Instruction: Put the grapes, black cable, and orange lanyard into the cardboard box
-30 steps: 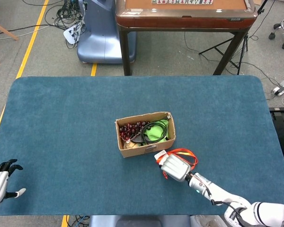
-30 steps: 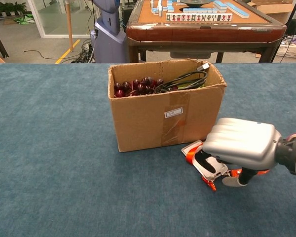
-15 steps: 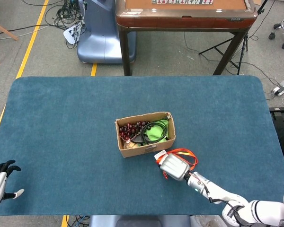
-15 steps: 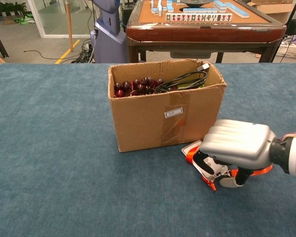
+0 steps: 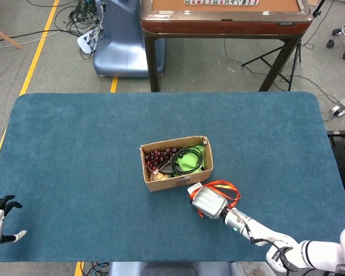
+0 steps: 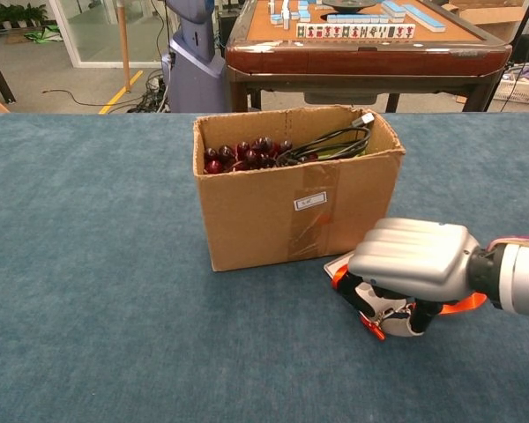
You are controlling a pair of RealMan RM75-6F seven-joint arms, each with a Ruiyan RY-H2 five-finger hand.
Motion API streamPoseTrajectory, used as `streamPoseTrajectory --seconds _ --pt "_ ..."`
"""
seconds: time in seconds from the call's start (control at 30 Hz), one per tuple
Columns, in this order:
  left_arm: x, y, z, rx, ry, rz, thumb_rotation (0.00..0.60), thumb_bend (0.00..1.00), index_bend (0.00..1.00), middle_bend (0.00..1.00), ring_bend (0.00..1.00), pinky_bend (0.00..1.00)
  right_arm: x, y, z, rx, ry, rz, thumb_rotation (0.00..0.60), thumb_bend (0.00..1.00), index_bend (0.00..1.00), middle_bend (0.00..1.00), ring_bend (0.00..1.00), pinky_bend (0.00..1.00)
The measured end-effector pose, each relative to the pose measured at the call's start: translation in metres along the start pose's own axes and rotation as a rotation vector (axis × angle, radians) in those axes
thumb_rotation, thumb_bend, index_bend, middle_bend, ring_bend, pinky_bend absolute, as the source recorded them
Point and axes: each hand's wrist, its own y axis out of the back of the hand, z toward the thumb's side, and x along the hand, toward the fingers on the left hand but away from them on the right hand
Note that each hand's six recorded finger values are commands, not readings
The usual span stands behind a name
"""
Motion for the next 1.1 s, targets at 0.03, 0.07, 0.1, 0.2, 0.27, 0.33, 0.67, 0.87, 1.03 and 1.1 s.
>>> streamPoseTrajectory --seconds 0.03,0.07,0.1,0.2,0.27,0.33,0.67,0.87,1.03,1.1 --pt "0.000 0.000 0.000 0.001 -0.001 0.000 0.600 0.01 0.34 0.17 0.16 0.36 0.000 0.000 0.000 -0.002 0.000 0.002 0.600 0.32 0.57 1.00 1.00 1.00" --pt "0.000 0.000 0.000 0.002 -0.003 0.000 0.600 0.01 0.34 0.17 0.16 0.36 0.000 0.000 0.000 -0.004 0.000 0.006 0.600 0.33 0.57 1.00 1.00 1.00" --pt "0.000 0.000 0.000 0.003 -0.004 0.000 0.600 0.01 0.34 0.17 0.16 0.36 0.001 0.000 0.000 -0.005 0.000 0.009 0.600 0.33 0.57 1.00 1.00 1.00" --pt "0.000 0.000 0.001 0.004 -0.006 0.001 0.600 0.01 0.34 0.17 0.16 0.36 0.001 -0.001 0.000 -0.004 -0.001 0.021 0.600 0.34 0.57 1.00 1.00 1.00" --pt "0.000 0.000 0.001 0.004 -0.007 0.002 0.600 0.01 0.34 0.17 0.16 0.36 0.001 -0.002 0.000 -0.001 -0.002 0.028 0.600 0.36 0.58 1.00 1.00 1.00" --pt "0.000 0.000 0.001 0.004 -0.008 0.003 0.600 0.01 0.34 0.17 0.16 0.36 0.001 -0.003 -0.001 0.000 -0.005 0.033 0.600 0.37 0.58 1.00 1.00 1.00" --pt "0.000 0.000 0.001 0.005 -0.008 0.004 0.600 0.01 0.34 0.17 0.16 0.36 0.005 0.000 -0.002 -0.004 -0.025 0.044 0.600 0.47 0.63 1.00 1.00 1.00" --pt "0.000 0.000 0.002 0.006 -0.011 0.003 0.600 0.01 0.34 0.17 0.16 0.36 0.015 0.013 0.002 -0.012 -0.021 0.008 0.600 0.48 0.64 1.00 1.00 1.00" --pt "0.000 0.000 0.002 0.009 -0.010 0.002 0.600 0.01 0.34 0.17 0.16 0.36 0.028 0.031 0.008 -0.010 -0.008 -0.041 0.600 0.48 0.64 1.00 1.00 1.00" --pt "0.001 0.000 0.002 0.008 -0.009 0.002 0.600 0.01 0.34 0.17 0.16 0.36 0.035 0.040 0.011 -0.008 -0.001 -0.068 0.600 0.48 0.64 1.00 1.00 1.00"
